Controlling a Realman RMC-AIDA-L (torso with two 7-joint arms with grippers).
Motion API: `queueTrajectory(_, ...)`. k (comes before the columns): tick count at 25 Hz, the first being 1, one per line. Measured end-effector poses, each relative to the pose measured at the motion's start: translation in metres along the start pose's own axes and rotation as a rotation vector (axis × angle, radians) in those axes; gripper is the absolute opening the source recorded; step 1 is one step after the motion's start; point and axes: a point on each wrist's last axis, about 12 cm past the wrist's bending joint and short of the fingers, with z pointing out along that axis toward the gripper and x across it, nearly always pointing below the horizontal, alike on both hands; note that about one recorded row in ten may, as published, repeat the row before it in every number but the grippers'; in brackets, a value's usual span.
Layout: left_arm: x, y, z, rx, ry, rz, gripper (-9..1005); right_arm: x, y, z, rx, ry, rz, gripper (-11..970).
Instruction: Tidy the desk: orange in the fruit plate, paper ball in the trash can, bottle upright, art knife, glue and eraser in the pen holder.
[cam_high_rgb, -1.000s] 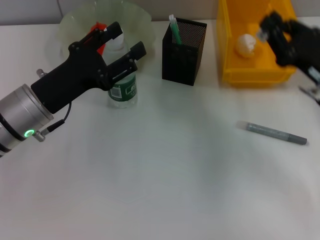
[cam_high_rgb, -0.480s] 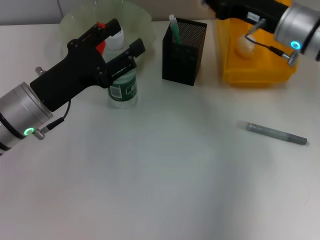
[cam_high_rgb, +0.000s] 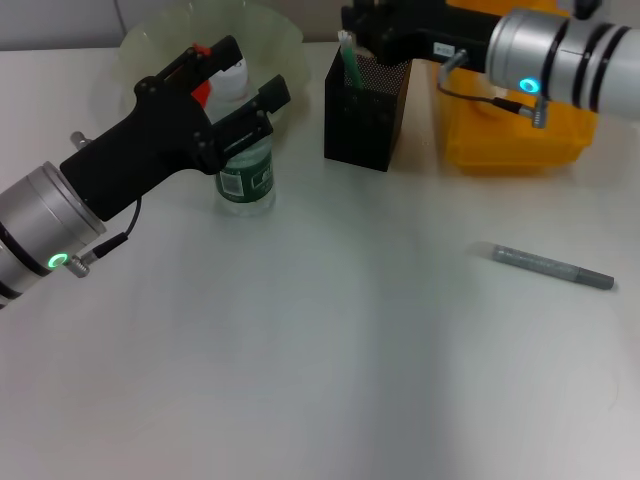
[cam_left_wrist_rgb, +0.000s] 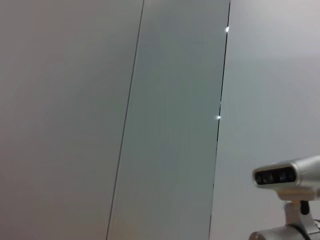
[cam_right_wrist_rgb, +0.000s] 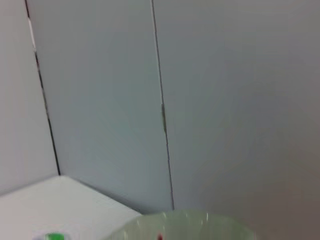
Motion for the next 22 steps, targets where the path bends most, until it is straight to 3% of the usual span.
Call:
queueTrajectory(5,0.000,0.000,0.001,0.001,0.000,0.003,740,-0.006,0.005,0.014,0.012,0.036,0.009,168)
queueTrajectory(13,-0.001,0.001,0.002,0.003,0.001,0.006,739,-0.005,0.003,0.015,0.035,0.045,0.042,175)
queueTrajectory(20,-0.001,0.001,0.002,0.001,0.003,0.017,738,-0.002,0.000,0.010,0.049,0.041,0.072,414)
queueTrajectory(22,-0.001,0.002,0.002,0.001,0.004,0.018,738,0.001,0.000,0.002,0.035,0.046,0.117,431)
